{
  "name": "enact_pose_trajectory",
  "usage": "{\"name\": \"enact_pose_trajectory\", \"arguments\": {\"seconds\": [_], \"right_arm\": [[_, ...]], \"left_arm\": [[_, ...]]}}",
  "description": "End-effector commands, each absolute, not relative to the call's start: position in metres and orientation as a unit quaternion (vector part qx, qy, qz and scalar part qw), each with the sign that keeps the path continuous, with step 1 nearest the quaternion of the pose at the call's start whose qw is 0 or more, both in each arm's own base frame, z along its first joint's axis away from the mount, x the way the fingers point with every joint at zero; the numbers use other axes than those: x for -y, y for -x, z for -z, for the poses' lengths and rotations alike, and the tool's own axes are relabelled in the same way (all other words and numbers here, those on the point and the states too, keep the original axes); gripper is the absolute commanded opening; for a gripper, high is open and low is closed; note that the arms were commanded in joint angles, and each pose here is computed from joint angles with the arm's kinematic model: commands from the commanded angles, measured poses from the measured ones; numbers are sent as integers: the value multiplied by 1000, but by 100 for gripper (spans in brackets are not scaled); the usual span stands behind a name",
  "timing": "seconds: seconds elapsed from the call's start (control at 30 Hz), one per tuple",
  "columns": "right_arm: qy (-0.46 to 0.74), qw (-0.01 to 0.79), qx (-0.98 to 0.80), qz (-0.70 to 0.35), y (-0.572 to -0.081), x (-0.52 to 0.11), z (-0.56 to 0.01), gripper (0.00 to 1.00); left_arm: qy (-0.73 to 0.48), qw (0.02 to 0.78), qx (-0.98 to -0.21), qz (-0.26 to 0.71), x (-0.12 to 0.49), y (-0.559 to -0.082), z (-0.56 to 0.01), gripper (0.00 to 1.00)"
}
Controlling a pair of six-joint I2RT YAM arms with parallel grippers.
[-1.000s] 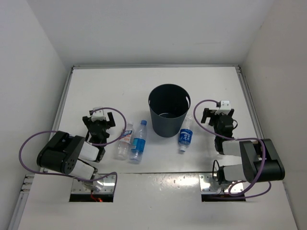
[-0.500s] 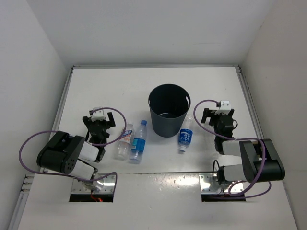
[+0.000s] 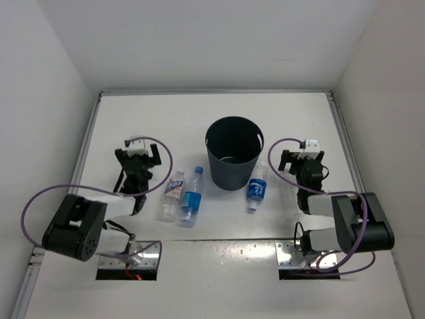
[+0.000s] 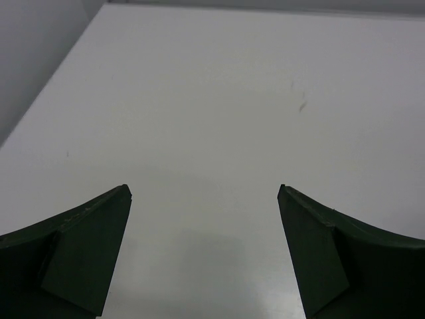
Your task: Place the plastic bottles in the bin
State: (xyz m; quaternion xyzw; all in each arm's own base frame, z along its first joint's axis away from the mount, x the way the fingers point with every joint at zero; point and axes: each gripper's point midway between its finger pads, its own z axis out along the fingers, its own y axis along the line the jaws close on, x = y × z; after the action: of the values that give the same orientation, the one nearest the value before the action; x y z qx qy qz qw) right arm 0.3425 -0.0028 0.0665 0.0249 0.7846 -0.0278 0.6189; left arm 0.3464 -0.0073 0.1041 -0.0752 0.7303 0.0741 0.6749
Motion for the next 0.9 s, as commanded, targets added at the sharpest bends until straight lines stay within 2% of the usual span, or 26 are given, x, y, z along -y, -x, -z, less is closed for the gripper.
{"name": "enact_pose_trajectory", "arguments": {"seconds": [0.0,0.13,0.2,0.23,0.3,0.37,0.53,0.63,0.7,0.87], "right_arm": [[-29,646,-763,25,-354,2,-87,100],[-29,646,-763,25,-354,2,-87,100],[-29,646,-763,25,-354,2,-87,100],[-29,646,-763,25,-354,2,-87,100],[-29,646,-763,25,-354,2,-87,100],[-29,646,-763,25,-354,2,-87,100],[-32,647,-761,28,-354,4,-87,100],[-32,643,-765,28,-353,4,-85,100],[-32,643,-765,28,-353,4,-84,100],[-32,643,-765,28,-353,4,-84,100]], "left_arm": [[85,670,-733,-78,7,-369,-152,99],[95,684,-719,-76,11,-366,-198,99],[16,636,-768,-69,29,-359,-208,99],[61,635,-767,-66,20,-357,-208,99],[159,613,-773,-29,15,-347,-200,99],[70,583,-809,34,49,-340,-186,99],[43,502,-853,138,97,-305,-131,99],[-7,482,-861,161,114,-292,-117,99],[23,472,-872,129,105,-292,-106,99],[-14,441,-887,136,122,-278,-80,99]]}}
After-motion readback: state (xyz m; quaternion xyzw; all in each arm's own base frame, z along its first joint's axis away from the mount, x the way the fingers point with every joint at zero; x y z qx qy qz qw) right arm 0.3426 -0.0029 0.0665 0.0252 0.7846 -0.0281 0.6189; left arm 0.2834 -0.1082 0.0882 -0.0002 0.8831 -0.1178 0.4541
